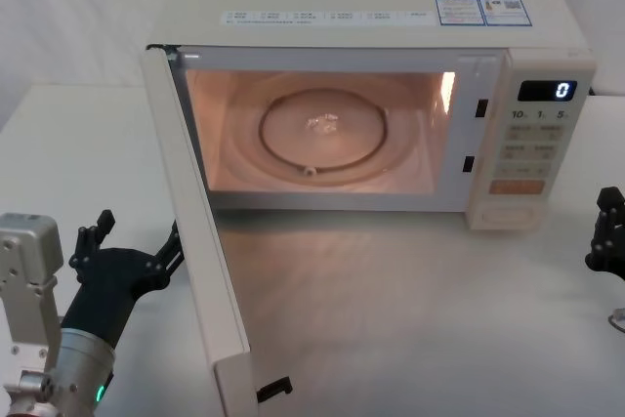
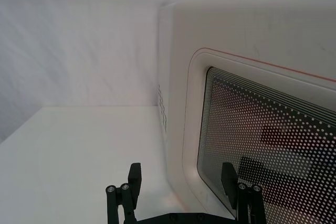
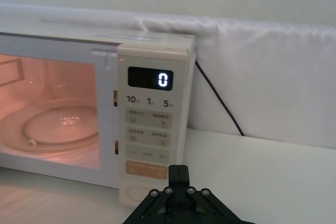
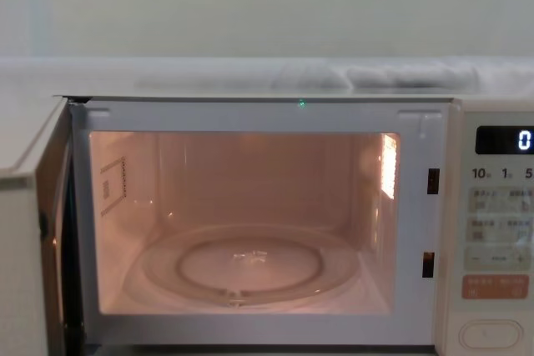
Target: Press the button to open the microwave door with one hand; close the microwave door with the other hand.
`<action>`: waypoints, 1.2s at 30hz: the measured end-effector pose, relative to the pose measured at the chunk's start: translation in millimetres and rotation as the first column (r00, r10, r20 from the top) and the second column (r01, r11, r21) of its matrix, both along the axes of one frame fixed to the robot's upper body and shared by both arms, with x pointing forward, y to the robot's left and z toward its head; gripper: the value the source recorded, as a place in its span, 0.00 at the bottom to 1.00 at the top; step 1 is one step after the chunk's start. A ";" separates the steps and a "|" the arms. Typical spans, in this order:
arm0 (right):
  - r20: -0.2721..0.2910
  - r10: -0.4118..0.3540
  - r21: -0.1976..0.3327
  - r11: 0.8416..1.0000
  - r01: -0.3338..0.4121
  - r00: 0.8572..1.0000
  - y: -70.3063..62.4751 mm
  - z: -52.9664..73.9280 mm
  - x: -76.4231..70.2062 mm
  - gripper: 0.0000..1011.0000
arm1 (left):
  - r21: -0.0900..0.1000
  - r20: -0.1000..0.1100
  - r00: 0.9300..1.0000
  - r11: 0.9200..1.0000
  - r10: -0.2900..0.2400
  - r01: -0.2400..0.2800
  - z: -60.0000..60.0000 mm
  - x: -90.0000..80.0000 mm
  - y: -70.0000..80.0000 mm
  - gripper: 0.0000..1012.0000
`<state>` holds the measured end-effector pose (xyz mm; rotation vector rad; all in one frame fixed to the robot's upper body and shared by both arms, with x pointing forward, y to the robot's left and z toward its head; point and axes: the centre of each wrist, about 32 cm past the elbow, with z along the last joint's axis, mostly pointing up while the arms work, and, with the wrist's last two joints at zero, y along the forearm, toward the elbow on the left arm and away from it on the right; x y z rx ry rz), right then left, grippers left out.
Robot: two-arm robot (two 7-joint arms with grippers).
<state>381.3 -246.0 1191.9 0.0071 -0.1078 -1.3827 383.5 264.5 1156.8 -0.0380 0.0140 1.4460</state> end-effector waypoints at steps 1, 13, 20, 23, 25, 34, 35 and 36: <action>0.001 0.004 -0.002 1.000 -0.004 1.000 -0.2 0.0 0.0 0.00 | 0.000 0.000 1.000 1.000 0.000 0.000 0.0 0.0 0.0 0.99; -0.006 0.031 -0.025 0.999 -0.031 1.000 -1.6 0.2 1.6 0.00 | 0.000 0.000 1.000 1.000 0.000 0.000 0.0 0.0 0.0 0.99; -0.006 0.031 -0.024 0.999 -0.031 1.000 -1.3 0.1 1.5 0.05 | 0.000 0.000 1.000 1.000 0.000 0.000 0.0 0.0 0.0 0.99; -0.005 0.031 -0.024 0.999 -0.031 1.000 -1.2 0.1 1.5 0.13 | 0.000 0.000 1.000 1.000 0.000 0.000 0.0 0.0 0.0 0.99; -0.005 0.031 -0.023 0.999 -0.031 1.000 -1.2 0.1 1.5 0.18 | 0.000 0.000 1.000 1.000 0.000 0.000 0.0 0.0 0.0 0.99; -0.004 0.030 -0.023 0.999 -0.030 1.000 -1.1 0.1 1.5 0.47 | 0.000 0.000 1.000 1.000 0.000 0.000 0.0 0.0 0.0 0.99; -0.004 0.030 -0.023 0.999 -0.030 1.000 -1.0 0.1 1.5 0.47 | 0.000 0.000 1.000 1.000 0.000 0.000 0.0 0.0 0.0 0.99; -0.004 0.030 -0.023 0.999 -0.030 1.000 -1.0 0.1 1.5 0.53 | 0.000 0.000 1.000 1.000 0.000 0.000 0.0 0.0 0.0 0.99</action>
